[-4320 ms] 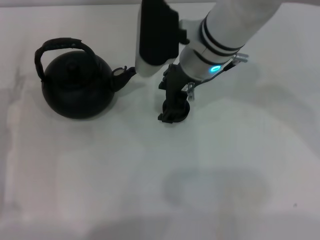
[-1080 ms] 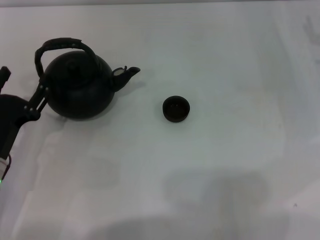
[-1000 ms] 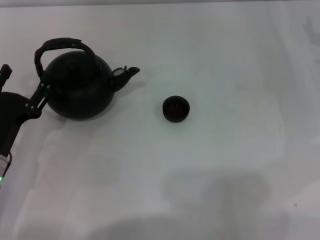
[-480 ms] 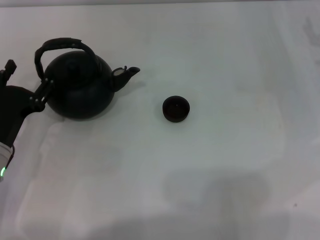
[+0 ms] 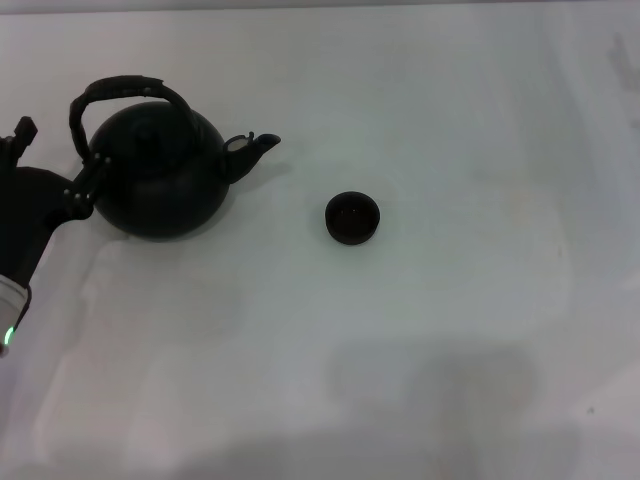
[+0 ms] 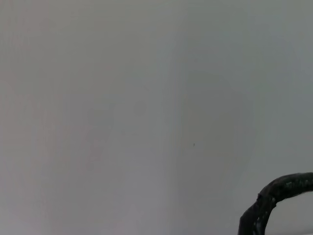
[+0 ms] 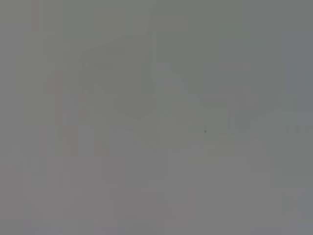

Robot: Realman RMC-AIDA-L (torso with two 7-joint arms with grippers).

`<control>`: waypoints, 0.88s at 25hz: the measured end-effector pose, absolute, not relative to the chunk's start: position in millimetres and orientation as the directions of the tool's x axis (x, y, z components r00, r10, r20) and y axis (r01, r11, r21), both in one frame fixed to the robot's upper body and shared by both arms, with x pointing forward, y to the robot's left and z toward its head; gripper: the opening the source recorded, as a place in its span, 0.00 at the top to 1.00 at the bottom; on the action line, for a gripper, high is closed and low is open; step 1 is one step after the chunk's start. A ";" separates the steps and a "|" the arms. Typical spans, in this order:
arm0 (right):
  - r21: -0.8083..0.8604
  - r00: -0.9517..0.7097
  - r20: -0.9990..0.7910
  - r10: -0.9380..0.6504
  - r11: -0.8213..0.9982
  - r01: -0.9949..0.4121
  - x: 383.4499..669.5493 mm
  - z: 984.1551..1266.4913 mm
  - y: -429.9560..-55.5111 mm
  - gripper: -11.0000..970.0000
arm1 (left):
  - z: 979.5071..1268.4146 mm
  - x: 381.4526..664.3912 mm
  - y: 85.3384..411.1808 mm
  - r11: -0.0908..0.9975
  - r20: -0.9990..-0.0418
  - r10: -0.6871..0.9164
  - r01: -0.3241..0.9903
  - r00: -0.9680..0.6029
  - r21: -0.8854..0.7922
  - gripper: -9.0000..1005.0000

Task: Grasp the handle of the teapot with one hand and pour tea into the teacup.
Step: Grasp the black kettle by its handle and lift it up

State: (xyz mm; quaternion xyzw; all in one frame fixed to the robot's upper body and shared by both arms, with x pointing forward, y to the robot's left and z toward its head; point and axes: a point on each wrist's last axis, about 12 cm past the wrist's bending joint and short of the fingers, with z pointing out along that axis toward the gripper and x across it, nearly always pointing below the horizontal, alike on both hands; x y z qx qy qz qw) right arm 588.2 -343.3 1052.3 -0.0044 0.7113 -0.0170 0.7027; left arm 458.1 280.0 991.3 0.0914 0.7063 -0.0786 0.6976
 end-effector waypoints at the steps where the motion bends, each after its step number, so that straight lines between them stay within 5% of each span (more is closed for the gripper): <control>1: -0.030 -0.012 -0.999 -0.030 0.999 0.018 588.3 1052.3 -343.3 0.13 | 991.5 458.8 279.9 0.971 -1.000 0.020 0.240 -0.010 0.017 0.13; 14: -0.030 -0.009 -1.000 -0.030 0.999 0.015 589.7 1053.6 -342.5 0.13 | 991.0 470.3 276.2 0.965 -0.998 0.059 0.256 -0.032 0.049 0.13; 22: -0.030 -0.003 -1.000 -0.030 0.999 0.013 591.5 1055.3 -341.8 0.13 | 990.7 474.4 277.3 0.962 -0.996 0.081 0.263 -0.039 0.068 0.40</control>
